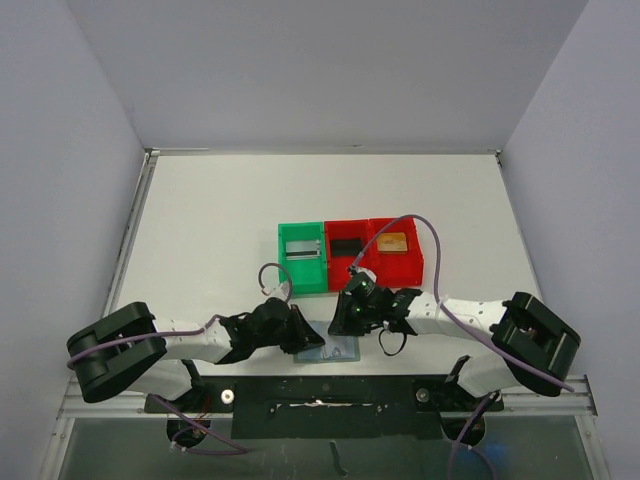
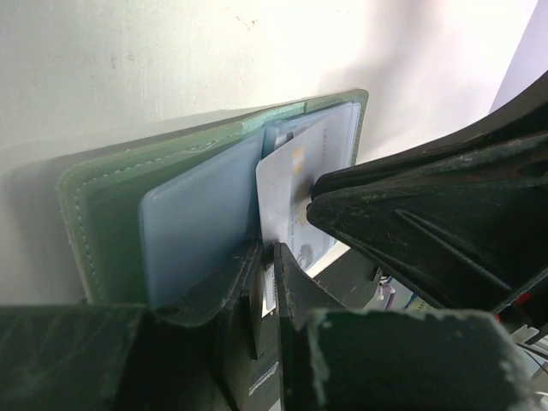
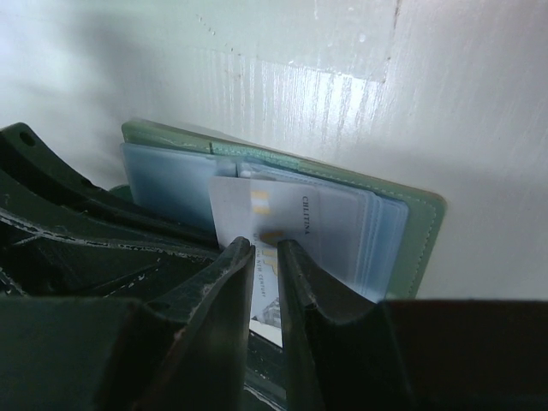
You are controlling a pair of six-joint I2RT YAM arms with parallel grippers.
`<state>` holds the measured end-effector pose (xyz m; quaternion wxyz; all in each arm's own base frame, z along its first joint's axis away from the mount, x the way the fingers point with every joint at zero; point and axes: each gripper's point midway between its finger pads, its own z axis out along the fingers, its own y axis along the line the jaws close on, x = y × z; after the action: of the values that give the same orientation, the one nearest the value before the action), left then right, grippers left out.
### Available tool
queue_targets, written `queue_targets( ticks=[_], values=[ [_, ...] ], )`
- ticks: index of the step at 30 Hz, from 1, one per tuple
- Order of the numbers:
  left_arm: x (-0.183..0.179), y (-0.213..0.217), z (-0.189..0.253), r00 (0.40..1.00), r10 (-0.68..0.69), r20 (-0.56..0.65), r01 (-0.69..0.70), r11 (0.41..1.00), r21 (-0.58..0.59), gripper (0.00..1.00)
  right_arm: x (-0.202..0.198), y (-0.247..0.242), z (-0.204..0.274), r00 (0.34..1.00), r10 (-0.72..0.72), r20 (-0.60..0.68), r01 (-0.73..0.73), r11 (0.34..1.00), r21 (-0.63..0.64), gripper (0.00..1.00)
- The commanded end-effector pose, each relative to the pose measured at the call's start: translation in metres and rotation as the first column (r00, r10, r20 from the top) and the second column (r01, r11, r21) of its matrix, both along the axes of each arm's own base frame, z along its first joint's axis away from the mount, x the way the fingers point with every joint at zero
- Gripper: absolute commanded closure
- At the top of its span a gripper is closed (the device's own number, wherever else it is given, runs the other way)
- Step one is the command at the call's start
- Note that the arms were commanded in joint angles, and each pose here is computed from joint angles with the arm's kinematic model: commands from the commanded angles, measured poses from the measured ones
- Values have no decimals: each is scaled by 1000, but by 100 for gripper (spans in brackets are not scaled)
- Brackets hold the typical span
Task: Take the credit cards out of the card holder
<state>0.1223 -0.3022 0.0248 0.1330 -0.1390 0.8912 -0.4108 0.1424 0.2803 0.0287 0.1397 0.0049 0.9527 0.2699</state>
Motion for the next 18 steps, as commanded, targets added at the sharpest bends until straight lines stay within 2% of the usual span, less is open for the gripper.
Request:
queue_targets(
  ticks=[1, 8, 18],
  values=[
    [11, -8, 16, 999, 24, 38, -21, 998, -59, 89, 1, 2, 9, 1000, -12, 24, 13, 1000, -16, 79],
    [12, -9, 17, 999, 26, 38, -23, 998, -64, 90, 8, -2, 28, 997, -21, 76, 22, 1000, -17, 75],
    [12, -10, 15, 999, 23, 36, -21, 998, -63, 89, -4, -11, 1, 1000, -7, 9, 8, 995, -98, 75]
  ],
)
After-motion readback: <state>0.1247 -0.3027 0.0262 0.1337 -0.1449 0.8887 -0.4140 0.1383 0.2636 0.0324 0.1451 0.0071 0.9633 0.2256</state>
